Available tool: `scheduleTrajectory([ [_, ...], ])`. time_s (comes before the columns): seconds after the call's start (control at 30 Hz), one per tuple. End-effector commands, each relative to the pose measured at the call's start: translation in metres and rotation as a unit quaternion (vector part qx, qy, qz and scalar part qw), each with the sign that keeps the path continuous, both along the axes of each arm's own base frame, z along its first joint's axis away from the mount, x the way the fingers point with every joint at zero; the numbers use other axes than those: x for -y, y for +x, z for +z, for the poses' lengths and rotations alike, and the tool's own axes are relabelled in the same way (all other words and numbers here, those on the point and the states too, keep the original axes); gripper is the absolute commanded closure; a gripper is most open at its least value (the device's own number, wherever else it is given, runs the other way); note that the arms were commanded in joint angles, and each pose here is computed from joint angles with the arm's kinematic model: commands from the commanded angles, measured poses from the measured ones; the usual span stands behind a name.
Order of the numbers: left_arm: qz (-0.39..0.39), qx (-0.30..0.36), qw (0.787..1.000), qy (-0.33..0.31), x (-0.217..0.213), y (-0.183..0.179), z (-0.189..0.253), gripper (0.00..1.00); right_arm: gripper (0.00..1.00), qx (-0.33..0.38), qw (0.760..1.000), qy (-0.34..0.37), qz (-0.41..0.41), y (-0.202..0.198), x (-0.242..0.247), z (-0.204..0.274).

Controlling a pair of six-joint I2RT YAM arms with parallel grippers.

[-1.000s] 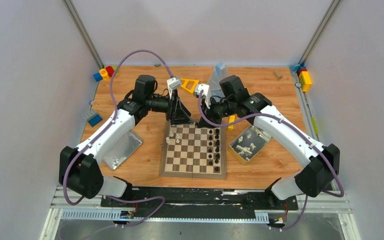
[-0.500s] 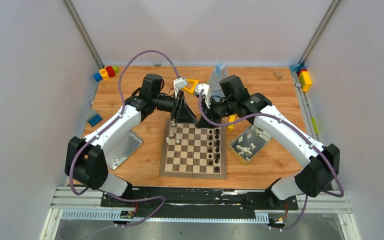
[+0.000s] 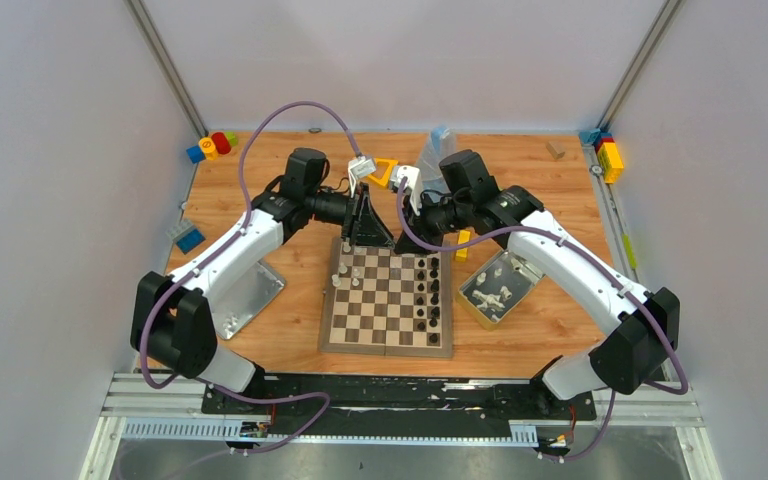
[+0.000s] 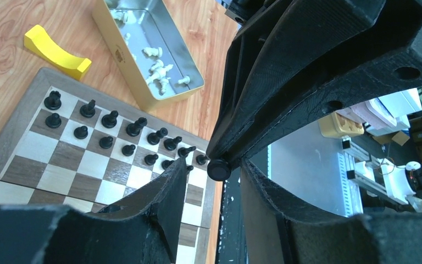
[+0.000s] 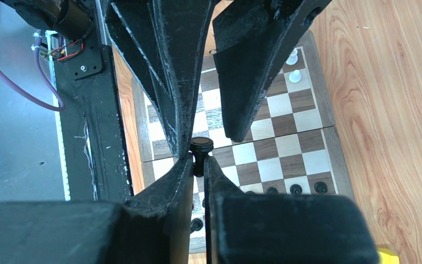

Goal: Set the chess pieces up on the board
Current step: Place the chess piece on the chessboard.

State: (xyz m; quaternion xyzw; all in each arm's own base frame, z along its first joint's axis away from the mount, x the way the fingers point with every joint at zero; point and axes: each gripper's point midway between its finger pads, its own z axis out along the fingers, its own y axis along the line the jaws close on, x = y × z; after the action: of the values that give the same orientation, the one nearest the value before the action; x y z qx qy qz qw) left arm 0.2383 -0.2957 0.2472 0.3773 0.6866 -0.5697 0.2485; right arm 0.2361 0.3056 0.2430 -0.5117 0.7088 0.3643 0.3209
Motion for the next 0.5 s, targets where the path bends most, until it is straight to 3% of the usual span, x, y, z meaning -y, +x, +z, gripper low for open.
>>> scheduleTrajectory([
  [0.0, -0.021, 0.011, 1.0, -0.018, 0.0069, -0.0031, 0.016, 0.53, 0.96, 0.028, 0.999, 0.025, -0.004, 0.0068, -0.0074, 0.0176],
  [0.23, -0.024, 0.008, 1.0, -0.017, 0.0084, -0.0035, 0.0142, 0.57, 0.96, 0.026, 0.999, 0.023, -0.001, 0.0048, -0.0087, 0.0148],
  [0.47, -0.028, 0.007, 0.999, -0.021, 0.0098, -0.0022, 0.0163, 0.71, 0.95, 0.028, 0.999, 0.02, 0.004, 0.0019, -0.0105, 0.0126],
])
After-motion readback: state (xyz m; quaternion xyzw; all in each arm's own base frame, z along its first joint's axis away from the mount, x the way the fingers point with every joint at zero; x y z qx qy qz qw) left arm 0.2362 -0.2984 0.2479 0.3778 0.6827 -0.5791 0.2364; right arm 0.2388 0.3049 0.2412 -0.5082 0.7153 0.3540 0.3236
